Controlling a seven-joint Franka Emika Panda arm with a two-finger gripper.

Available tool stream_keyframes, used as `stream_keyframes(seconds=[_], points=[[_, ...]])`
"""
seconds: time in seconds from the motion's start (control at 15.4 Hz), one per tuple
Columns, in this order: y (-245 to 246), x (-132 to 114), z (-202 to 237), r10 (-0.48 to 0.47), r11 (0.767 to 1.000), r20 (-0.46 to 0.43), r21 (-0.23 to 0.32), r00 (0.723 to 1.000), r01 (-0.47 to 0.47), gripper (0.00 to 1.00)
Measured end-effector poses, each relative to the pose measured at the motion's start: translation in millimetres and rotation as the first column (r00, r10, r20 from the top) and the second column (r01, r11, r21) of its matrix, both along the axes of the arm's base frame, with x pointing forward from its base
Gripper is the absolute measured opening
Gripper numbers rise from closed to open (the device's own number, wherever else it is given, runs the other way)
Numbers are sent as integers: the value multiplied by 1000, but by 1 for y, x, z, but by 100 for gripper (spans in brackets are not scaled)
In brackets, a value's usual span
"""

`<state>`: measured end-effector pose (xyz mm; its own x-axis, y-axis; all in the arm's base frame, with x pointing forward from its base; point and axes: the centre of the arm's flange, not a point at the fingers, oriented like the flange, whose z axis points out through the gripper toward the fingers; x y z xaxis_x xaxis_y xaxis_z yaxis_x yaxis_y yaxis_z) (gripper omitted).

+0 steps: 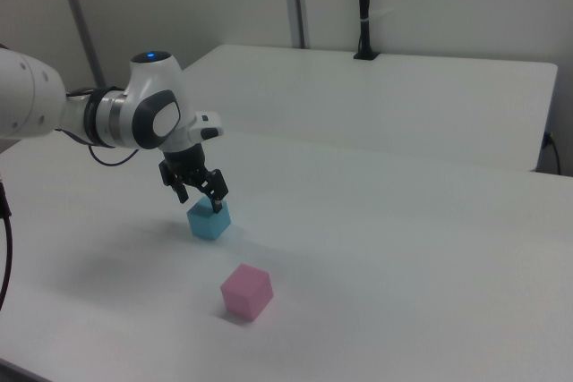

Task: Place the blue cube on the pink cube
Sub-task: 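Lower the gripper around the light-blue cube and close it, then lift the light-blue cube and carry it over the pink cube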

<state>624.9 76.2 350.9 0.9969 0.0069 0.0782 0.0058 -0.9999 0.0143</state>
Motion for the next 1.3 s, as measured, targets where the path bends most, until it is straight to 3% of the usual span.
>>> stream_keyframes(seconds=[0.46,0.52,0.65,1.11,1.3], points=[[-1,0,-7,10,1000,-9,-17,1000,-10,95],[-1,0,-9,10,1000,-13,-17,1000,-10,79],[-1,1,-9,0,1000,-12,-17,1000,0,59],[-2,1,-4,-24,1000,-11,-18,1000,24,54],[-24,-12,32,-63,997,-81,-42,995,60,54]])
